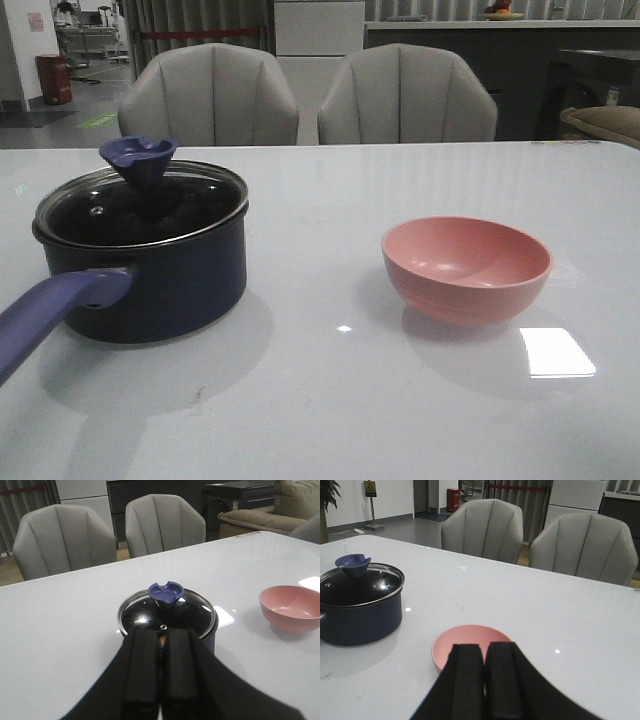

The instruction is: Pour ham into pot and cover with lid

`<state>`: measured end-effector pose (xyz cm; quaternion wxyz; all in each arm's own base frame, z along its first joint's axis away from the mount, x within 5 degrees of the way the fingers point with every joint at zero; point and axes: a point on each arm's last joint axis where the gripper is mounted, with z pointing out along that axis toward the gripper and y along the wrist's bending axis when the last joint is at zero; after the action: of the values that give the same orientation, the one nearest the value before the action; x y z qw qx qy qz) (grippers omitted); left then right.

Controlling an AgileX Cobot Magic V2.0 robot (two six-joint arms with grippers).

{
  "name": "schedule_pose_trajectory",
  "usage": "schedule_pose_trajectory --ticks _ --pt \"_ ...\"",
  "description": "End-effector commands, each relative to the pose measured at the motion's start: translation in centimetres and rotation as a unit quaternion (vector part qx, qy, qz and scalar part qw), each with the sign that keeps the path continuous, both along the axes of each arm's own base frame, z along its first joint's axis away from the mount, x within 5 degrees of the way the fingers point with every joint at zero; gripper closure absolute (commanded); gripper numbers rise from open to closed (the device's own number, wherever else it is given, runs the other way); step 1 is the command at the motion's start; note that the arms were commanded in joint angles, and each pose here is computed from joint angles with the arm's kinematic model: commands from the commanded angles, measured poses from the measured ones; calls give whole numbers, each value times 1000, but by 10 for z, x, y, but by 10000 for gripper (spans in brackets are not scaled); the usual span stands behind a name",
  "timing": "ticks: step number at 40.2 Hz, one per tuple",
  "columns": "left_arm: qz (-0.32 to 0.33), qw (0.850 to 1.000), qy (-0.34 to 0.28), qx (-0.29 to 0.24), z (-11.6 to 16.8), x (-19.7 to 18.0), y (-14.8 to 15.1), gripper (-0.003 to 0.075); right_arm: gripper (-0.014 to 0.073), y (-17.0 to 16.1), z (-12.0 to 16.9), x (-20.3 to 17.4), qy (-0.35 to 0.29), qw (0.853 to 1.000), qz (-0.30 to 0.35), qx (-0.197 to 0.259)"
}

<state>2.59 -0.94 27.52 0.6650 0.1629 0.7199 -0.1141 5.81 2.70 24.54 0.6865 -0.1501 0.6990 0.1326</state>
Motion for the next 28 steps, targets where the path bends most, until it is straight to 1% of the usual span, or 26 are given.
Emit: schedule_pose_trajectory --ticks 1,5,8,16,22,28 --pt "-5 998 -55 -25 14 -5 1 607 436 -3 14 1 -37 999 -18 15" --pt "-4 999 -50 -21 7 -1 0 607 436 -3 14 1 -37 999 -18 15" --pt "6 998 -58 -23 3 2 -1 607 436 -3 14 1 -37 999 -18 15" --pt "72 993 -82 -51 -15 13 -1 607 436 -3 14 1 -37 999 -18 15" --pt "119 988 -81 -47 -38 22 2 607 436 -3 14 1 -37 999 -18 15" --pt "134 985 -95 -58 -54 26 3 607 436 -3 14 1 -37 999 -18 15"
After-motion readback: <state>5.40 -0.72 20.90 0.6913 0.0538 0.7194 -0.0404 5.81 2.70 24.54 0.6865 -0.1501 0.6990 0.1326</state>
